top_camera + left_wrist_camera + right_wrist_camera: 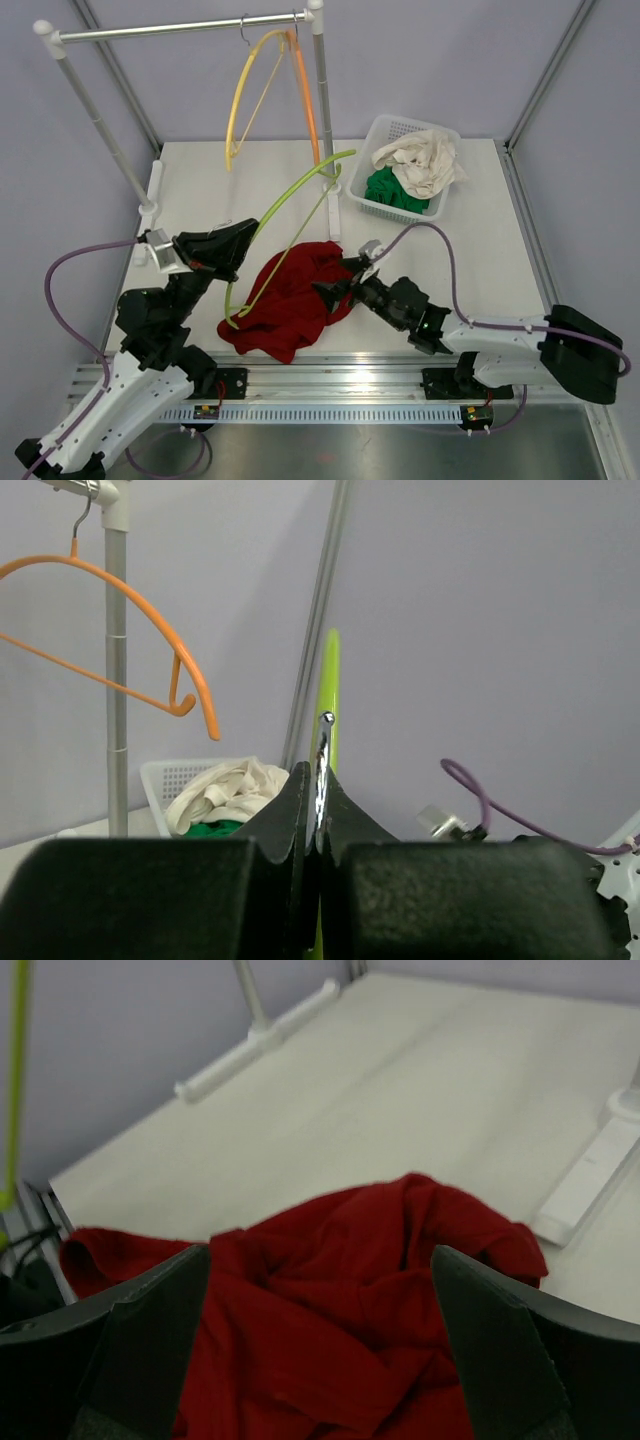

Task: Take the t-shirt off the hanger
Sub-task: Place the tshirt into the basket

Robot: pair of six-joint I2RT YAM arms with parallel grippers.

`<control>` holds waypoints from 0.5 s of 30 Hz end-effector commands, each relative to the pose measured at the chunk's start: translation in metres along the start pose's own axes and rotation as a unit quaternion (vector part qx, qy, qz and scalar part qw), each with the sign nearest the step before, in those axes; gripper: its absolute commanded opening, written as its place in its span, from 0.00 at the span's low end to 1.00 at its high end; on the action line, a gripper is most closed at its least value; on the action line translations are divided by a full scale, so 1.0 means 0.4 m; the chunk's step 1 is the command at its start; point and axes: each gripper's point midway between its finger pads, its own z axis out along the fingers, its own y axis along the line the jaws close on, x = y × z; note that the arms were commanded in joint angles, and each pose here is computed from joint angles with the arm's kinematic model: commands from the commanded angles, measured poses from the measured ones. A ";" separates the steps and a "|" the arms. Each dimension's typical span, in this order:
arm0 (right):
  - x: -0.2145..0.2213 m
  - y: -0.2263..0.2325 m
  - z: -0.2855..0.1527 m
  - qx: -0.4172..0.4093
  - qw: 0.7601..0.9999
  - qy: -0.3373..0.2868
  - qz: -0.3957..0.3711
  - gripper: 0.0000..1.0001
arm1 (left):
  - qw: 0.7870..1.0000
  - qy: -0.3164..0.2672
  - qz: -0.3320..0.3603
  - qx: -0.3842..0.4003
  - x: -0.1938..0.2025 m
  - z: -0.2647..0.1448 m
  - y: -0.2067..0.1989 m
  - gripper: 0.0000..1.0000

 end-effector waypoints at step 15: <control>0.382 0.189 0.086 -0.167 0.952 0.249 -0.063 0.99 | 0.997 -0.026 0.033 -0.072 -0.073 -0.058 0.044 0.00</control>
